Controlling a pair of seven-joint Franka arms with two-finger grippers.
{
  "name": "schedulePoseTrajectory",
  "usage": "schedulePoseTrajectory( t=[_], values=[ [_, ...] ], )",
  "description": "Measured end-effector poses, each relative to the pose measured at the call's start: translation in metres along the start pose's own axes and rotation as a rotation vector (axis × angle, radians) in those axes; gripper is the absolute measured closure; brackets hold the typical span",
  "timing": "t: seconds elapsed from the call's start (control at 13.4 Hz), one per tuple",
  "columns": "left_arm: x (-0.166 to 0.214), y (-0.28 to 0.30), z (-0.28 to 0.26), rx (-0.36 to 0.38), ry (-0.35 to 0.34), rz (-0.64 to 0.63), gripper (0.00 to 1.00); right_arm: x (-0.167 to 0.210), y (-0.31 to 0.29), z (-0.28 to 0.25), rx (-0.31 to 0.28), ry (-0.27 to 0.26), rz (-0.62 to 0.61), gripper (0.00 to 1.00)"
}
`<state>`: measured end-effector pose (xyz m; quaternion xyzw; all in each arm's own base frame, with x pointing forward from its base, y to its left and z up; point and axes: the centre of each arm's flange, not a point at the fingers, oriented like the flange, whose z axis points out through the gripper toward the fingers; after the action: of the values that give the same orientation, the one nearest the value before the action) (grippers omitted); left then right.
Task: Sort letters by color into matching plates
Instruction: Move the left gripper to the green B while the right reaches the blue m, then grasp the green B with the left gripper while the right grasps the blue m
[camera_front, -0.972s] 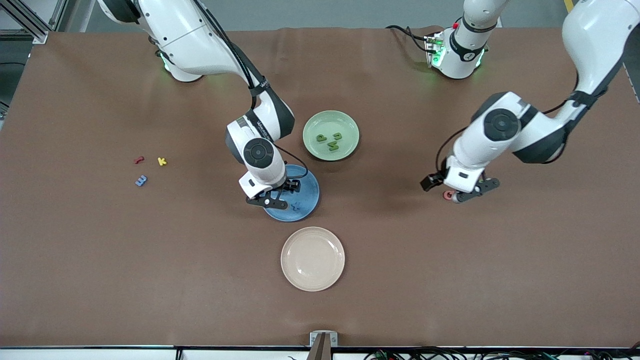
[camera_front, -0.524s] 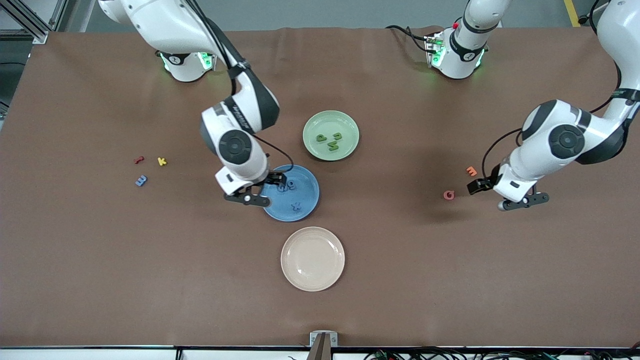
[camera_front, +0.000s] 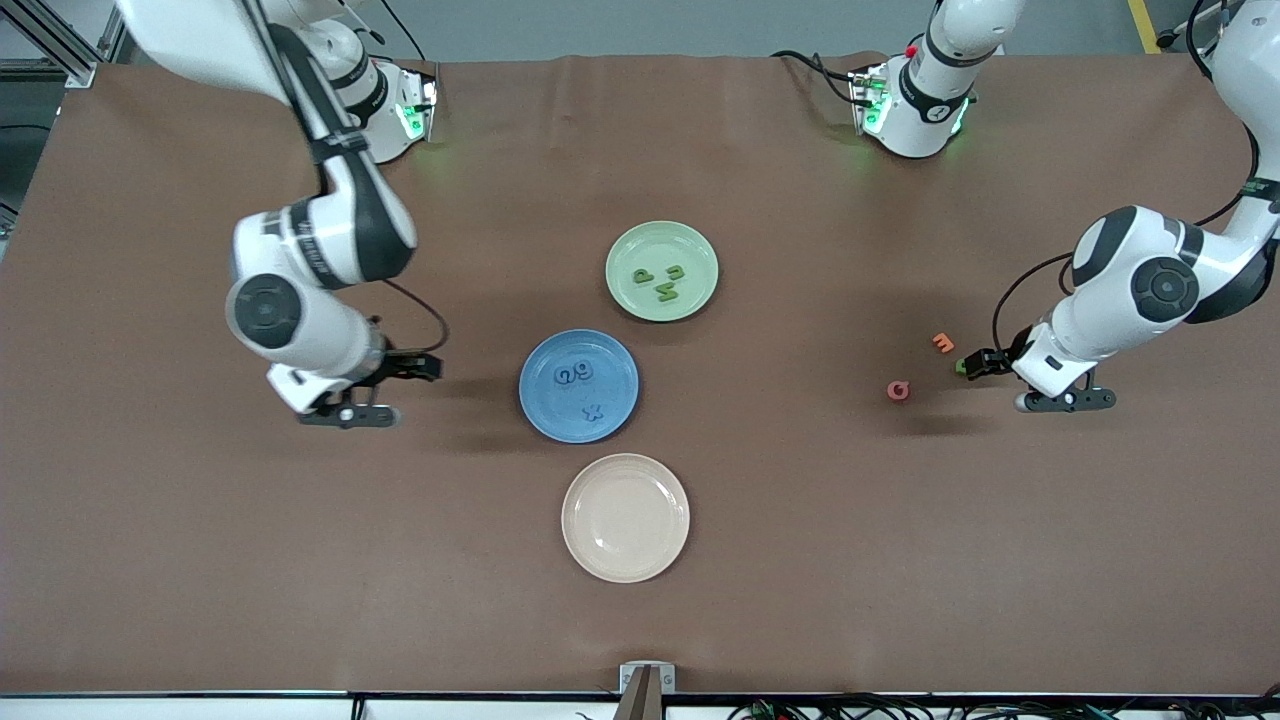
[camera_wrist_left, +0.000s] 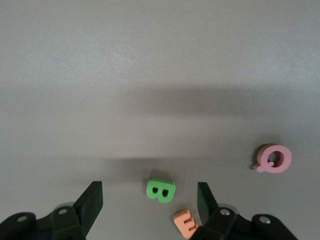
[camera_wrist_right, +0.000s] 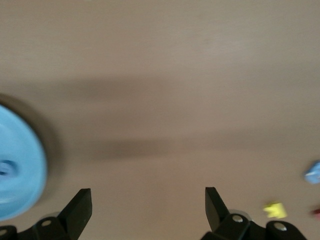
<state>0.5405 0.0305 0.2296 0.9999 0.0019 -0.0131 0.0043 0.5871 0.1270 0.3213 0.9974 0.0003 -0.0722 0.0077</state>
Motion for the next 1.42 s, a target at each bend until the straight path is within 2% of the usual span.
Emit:
schedulePoseTrajectory(
  t=[0.15,0.37,0.6,0.97,1.42],
  values=[
    [-0.008,-0.003,0.015,0.027,0.034,0.056,0.19,0.006,0.075,0.002,0.017,0.009,-0.055,0.00],
    [-0.015,-0.006,0.029,0.027,0.034,0.079,0.22,0.004,0.177,0.023,0.027,0.080,-0.136,0.00],
    [-0.018,-0.003,0.032,0.023,0.029,0.086,0.23,-0.013,0.237,0.056,0.028,0.091,-0.174,0.00],
    [-0.025,0.003,0.038,0.013,0.013,0.128,0.29,-0.040,0.232,0.106,0.016,0.124,-0.188,0.00],
    [-0.026,0.006,0.045,-0.012,0.004,0.139,0.33,-0.051,0.233,0.140,0.023,0.094,-0.181,0.00]
  ],
)
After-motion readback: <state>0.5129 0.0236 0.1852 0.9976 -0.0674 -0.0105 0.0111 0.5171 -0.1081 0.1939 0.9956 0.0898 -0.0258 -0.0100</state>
